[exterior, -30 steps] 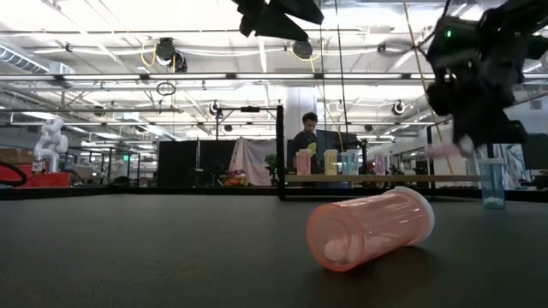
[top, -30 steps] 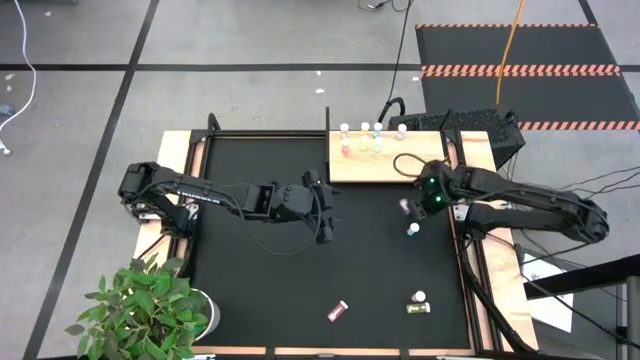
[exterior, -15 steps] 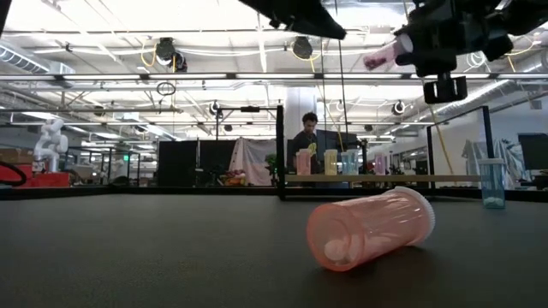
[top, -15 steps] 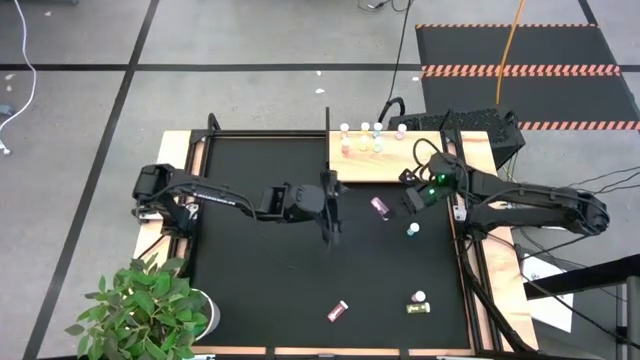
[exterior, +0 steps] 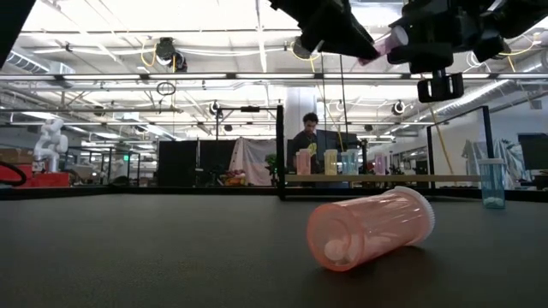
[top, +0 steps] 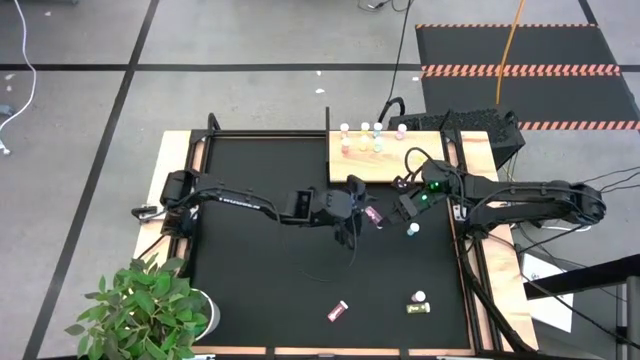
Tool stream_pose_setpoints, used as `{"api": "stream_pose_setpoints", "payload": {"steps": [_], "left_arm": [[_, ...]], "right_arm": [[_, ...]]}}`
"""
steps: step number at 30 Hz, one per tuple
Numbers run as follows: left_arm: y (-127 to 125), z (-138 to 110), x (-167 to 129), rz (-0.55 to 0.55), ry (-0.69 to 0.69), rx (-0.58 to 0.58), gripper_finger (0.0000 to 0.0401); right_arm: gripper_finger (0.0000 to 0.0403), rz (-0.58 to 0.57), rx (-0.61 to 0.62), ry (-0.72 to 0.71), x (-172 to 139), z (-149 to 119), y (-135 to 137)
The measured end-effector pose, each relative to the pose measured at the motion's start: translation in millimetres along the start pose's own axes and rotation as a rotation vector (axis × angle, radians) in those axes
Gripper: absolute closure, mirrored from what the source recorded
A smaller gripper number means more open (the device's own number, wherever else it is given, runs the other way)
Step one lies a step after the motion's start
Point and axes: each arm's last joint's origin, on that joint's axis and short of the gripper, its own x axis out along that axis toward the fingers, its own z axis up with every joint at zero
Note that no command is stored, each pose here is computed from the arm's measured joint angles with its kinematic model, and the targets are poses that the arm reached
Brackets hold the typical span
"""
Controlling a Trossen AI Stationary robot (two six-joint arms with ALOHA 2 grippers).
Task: Pick and place medicine bottles onto shelf by color
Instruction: Put the top purple pill bottle aligned with the other purple pill bottle on the shelf
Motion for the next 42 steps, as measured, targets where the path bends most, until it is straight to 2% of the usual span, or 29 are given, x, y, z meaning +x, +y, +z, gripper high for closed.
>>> {"api": "stream_pose_setpoints", "payload": {"steps": [10,15,25,30,36,39,42], "left_arm": [[-3,-4,3,-0.024,0.031,0.008,0.0224],[-4,-6,3,-0.032,0.042,0.008,0.0261],[-4,-7,3,-0.039,0.055,0.035,0.0267],[-4,-7,3,-0.036,0.06,0.016,0.0268],[1,-11,5,-0.024,0.063,-0.097,0.0269],[6,-15,7,-0.004,0.066,-0.213,0.0269],[16,-16,4,0.021,0.057,-0.346,0.0269]], "right_arm": [[0.0289,-0.001,-0.005,-0.023,0,1,1],[0.0289,-0.002,-0.001,-0.023,-1,1,1],[0.0287,-0.016,-0.03,-0.055,-1,1,0],[0.026,-0.025,-0.075,-0.092,-1,3,0],[0.0202,0.018,-0.135,-0.136,-5,4,7],[0.0181,0.032,-0.174,-0.202,-13,5,12],[0.0171,0.072,-0.262,-0.307,-25,3,22]]}}
